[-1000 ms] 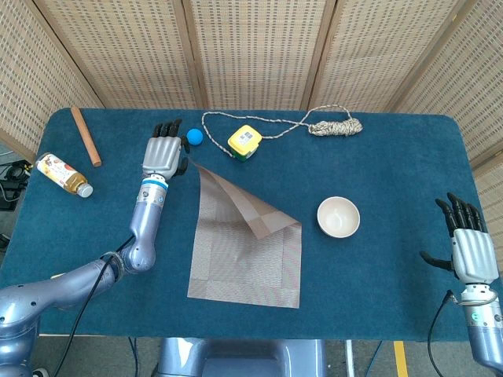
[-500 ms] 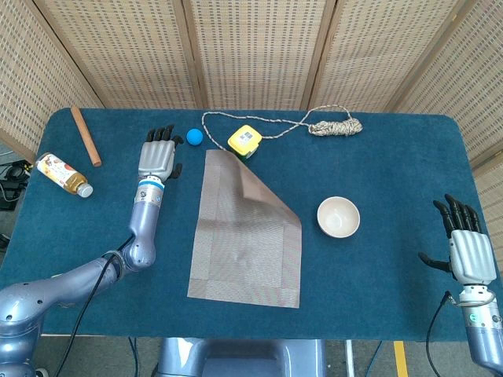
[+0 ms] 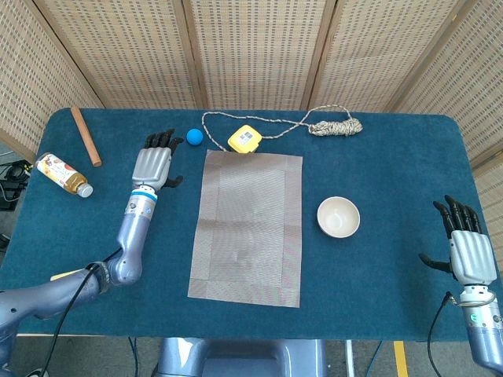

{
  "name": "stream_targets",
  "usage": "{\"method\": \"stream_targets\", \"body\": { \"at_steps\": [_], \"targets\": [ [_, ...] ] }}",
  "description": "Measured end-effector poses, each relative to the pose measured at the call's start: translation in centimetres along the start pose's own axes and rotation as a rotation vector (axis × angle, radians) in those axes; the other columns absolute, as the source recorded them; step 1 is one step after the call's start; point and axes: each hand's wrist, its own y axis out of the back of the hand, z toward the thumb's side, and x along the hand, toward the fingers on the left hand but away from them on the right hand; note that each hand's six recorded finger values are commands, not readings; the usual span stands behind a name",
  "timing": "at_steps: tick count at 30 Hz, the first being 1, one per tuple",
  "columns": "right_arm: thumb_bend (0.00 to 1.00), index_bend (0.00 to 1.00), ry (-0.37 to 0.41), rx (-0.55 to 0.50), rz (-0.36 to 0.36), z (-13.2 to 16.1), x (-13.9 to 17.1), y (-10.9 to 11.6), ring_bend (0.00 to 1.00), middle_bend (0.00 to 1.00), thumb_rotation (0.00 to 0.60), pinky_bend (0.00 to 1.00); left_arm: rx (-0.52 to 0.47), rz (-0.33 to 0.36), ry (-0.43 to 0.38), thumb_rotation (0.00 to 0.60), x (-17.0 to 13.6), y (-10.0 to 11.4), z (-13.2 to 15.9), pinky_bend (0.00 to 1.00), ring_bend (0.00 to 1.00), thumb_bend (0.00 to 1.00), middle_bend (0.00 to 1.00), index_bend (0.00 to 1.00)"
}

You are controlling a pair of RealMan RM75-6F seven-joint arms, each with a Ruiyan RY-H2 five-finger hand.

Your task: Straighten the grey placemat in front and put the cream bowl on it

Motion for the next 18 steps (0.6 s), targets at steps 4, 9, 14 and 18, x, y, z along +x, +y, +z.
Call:
{"method": "stream_targets", "body": {
  "at_steps": [4, 9, 14, 18],
  "targets": [
    [0.19, 0.13, 0.005, 0.003, 0.011, 0.1, 0.1, -0.2, 0.00, 0.00, 0.600, 0.00, 0.022, 0.046, -0.031, 0.600, -3.6, 0.9, -2.7, 0.00, 0.00, 0.10, 0.00, 0.06],
    [0.19, 0.13, 0.016, 0.009, 0.025, 0.5, 0.2, -0.7, 0.00, 0.00, 0.600, 0.00, 0.070, 0.079, -0.039, 0.600, -8.8, 1.4, -7.0, 0.00, 0.00, 0.10, 0.00, 0.05],
    [0.18, 0.13, 0.039, 0.020, 0.039, 1.0, 0.4, -1.1, 0.00, 0.00, 0.600, 0.00, 0.076, 0.065, -0.018, 0.600, -13.2, 1.2, -10.0, 0.00, 0.00, 0.10, 0.00, 0.05],
    [0.16, 0.13, 0.057, 0.028, 0.051, 1.5, 0.7, -1.5, 0.00, 0.00, 0.600, 0.00, 0.072, 0.074, -0.004, 0.600, -17.0, 1.5, -11.8, 0.00, 0.00, 0.10, 0.00, 0.02]
  ]
}}
